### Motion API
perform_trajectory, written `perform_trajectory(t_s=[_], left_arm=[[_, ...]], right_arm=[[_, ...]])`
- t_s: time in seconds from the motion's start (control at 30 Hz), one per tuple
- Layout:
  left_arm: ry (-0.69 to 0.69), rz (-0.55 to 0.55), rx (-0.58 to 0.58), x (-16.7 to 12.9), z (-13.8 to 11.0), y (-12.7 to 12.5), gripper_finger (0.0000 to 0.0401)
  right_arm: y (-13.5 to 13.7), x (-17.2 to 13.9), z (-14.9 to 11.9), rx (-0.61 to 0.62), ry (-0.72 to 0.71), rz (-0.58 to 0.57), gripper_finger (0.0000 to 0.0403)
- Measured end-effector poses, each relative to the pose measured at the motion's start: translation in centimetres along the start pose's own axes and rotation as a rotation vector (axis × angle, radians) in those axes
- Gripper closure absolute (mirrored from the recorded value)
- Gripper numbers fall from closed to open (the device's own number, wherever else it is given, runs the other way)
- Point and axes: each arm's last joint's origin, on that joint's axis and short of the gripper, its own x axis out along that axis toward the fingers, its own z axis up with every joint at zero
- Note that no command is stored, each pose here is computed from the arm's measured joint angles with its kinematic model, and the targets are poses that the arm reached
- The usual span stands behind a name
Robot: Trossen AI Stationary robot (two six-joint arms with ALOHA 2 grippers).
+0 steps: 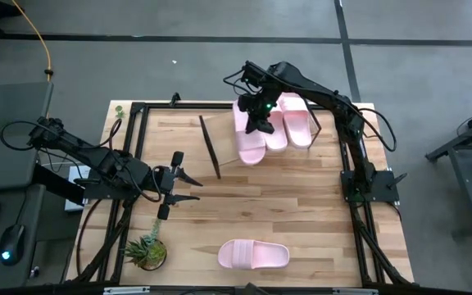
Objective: Pick and place slides into the shelf
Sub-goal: Put the pink slide on the shelf
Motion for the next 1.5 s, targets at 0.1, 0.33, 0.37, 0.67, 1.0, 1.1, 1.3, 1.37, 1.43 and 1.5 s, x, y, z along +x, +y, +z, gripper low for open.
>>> perform_trajectory(t_s=[0.1, 0.33, 0.37, 0.67, 1.0, 1.1, 1.3, 1.37, 1.43, 1.5], left_arm=[[0.0, 0.0, 0.0, 0.0, 0.0, 0.0, 0.0245], [0.0, 0.0, 0.0, 0.0, 0.0, 0.0, 0.0245], [0.0, 0.0, 0.0, 0.0, 0.0, 0.0, 0.0245], [0.0, 0.0, -0.001, 0.0, 0.0, 0.0, 0.0245], [0.0, 0.0, -0.001, 0.0, 0.0, 0.0, 0.0245], [0.0, 0.0, -0.001, 0.0, 0.0, 0.0, 0.0245], [0.0, 0.0, -0.001, 0.0, 0.0, 0.0, 0.0245], [0.0, 0.0, -0.001, 0.0, 0.0, 0.0, 0.0245], [0.0, 0.0, -0.001, 0.0, 0.0, 0.0, 0.0245], [0.0, 0.0, -0.001, 0.0, 0.0, 0.0, 0.0245]], right_arm=[[0.1, 0.0, -0.1, 0.008, 0.013, 0.001, 0.0403], [-0.3, -0.4, -0.5, 0.032, 0.018, 0.001, 0.0403], [-0.4, -0.5, -0.6, 0.035, 0.017, 0.001, 0.0403], [-0.8, -0.6, -0.3, 0.033, -0.018, -0.029, 0.0382], [-0.9, -0.7, -0.3, 0.072, -0.006, -0.067, 0.0285], [-0.9, -0.7, -0.3, 0.088, -0.003, -0.073, 0.026], [-0.4, -0.1, 0.2, 0.074, -0.003, -0.065, 0.0226], [0.0, 0.2, 0.6, 0.052, -0.011, -0.065, 0.0222], [0.4, 0.6, 1.0, 0.03, -0.015, -0.063, 0.022], [1.0, 0.7, 1.5, 0.001, -0.019, -0.069, 0.0219]])
